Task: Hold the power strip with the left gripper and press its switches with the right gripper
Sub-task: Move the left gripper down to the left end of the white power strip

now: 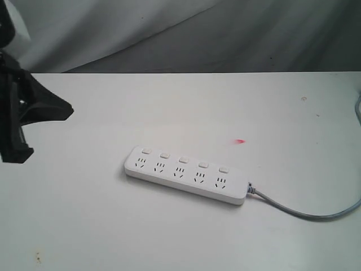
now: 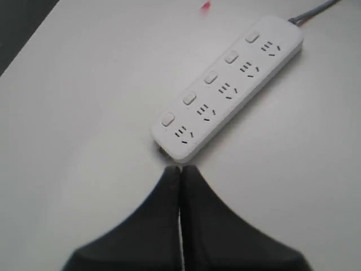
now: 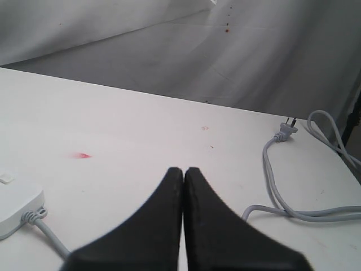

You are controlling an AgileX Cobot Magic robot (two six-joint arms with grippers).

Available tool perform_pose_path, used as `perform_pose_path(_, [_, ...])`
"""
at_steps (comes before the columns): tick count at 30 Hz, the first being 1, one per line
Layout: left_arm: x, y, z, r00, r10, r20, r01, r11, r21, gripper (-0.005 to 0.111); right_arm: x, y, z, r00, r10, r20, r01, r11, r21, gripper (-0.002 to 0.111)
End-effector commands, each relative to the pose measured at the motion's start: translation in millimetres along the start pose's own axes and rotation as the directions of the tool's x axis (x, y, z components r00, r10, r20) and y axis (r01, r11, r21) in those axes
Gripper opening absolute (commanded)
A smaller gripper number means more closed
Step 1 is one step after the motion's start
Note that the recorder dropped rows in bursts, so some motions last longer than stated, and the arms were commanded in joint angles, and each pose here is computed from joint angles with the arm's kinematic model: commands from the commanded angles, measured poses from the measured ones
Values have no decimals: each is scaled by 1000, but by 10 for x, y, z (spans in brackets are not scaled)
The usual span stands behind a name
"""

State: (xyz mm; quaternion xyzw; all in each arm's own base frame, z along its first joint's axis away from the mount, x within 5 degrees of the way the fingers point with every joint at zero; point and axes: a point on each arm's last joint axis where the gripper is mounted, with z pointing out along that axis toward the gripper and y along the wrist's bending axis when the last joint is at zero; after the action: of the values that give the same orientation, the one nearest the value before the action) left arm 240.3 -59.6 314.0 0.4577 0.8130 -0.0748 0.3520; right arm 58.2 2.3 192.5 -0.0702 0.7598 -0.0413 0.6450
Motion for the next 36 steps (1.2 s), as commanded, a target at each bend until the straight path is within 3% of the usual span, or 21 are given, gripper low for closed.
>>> perform_pose_path(1, [8,201,327,996,84,-19,-85,996,-23,0,14,-3,-2,1000,-7,-2,7,1000,8,0])
perform_pose_path(5, [95,258,558,961,269,-57,-268,963,31,0,14,-3,-2,1000,-7,-2,7,1000,8,0])
perform_pose_path(6, [145,268,665,913,403,-62,-398,914,79,0,14,-3,-2,1000,-7,-2,7,1000,8,0])
perform_pose_path(9, [244,294,872,847,527,-63,-515,845,148,0,14,-3,-2,1000,-7,-2,7,1000,8,0])
perform_pose_path(14, [371,316,1186,891,451,-63,-430,879,206,2,14,-3,-2,1000,-7,-2,7,1000,8,0])
perform_pose_path(17, [387,313,1275,918,395,-47,-377,901,214,9,14,-3,-2,1000,-7,-2,7,1000,8,0])
perform_pose_path(21, [365,332,1306,936,351,-29,-340,922,184,35,14,-3,-2,1000,-7,-2,7,1000,8,0])
perform_pose_path(24, [343,332,1307,928,372,-2,-366,914,177,59,14,-3,-2,1000,-7,-2,7,1000,8,0])
perform_pose_path(27, [316,333,1309,928,371,25,-370,914,166,76,14,-3,-2,1000,-7,-2,7,1000,8,0])
perform_pose_path(36, [255,323,1307,929,359,90,-369,917,151,80,14,-3,-2,1000,-7,-2,7,1000,8,0])
